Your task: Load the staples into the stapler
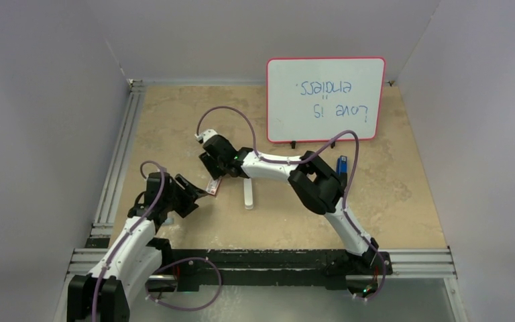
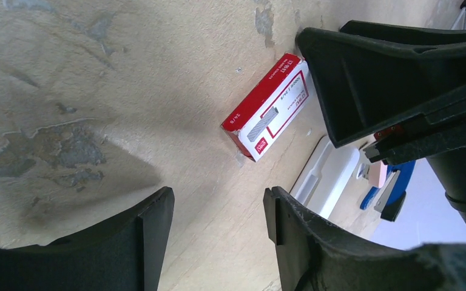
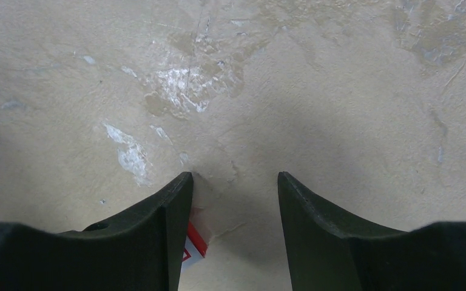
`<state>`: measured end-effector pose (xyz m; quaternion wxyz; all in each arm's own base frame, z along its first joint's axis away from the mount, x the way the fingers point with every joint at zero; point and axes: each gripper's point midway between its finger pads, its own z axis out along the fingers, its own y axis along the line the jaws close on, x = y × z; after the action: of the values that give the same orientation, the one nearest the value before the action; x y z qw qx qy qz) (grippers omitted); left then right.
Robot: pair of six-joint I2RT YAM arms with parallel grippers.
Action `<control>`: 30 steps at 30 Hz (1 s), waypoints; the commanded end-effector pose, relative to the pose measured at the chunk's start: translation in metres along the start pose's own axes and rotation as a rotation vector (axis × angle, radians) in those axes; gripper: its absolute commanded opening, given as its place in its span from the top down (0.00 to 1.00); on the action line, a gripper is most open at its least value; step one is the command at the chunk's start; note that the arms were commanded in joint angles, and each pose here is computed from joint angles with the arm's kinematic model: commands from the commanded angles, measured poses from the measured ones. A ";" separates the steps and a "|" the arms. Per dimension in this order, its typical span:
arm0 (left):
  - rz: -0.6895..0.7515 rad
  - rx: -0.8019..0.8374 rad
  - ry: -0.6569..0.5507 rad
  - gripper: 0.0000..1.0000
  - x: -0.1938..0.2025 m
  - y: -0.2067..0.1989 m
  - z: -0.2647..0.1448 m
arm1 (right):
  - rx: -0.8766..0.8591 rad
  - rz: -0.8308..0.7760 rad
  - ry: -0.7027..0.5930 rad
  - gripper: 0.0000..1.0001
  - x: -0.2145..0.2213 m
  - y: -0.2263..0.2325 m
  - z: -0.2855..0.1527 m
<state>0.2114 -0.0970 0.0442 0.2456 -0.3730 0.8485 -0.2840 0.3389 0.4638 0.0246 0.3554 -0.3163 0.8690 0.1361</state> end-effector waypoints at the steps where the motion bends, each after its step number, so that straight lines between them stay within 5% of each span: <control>1: -0.009 0.055 0.015 0.42 0.000 -0.011 0.003 | -0.009 -0.071 0.079 0.44 0.010 -0.001 -0.015; 9: -0.001 0.076 0.062 0.42 0.007 -0.012 0.009 | -0.054 -0.018 0.137 0.52 0.028 0.004 -0.039; 16: 0.004 0.082 0.048 0.54 0.003 -0.013 0.016 | -0.126 0.009 0.171 0.76 0.045 0.013 -0.052; 30: 0.084 0.160 -0.009 0.67 -0.020 -0.037 0.038 | -0.103 0.064 0.049 0.84 0.009 -0.001 -0.064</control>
<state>0.2373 -0.1135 0.0252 0.2361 -0.3476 0.8480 -0.3230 0.2860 0.4304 0.0235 0.2688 -0.3365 0.8865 0.1691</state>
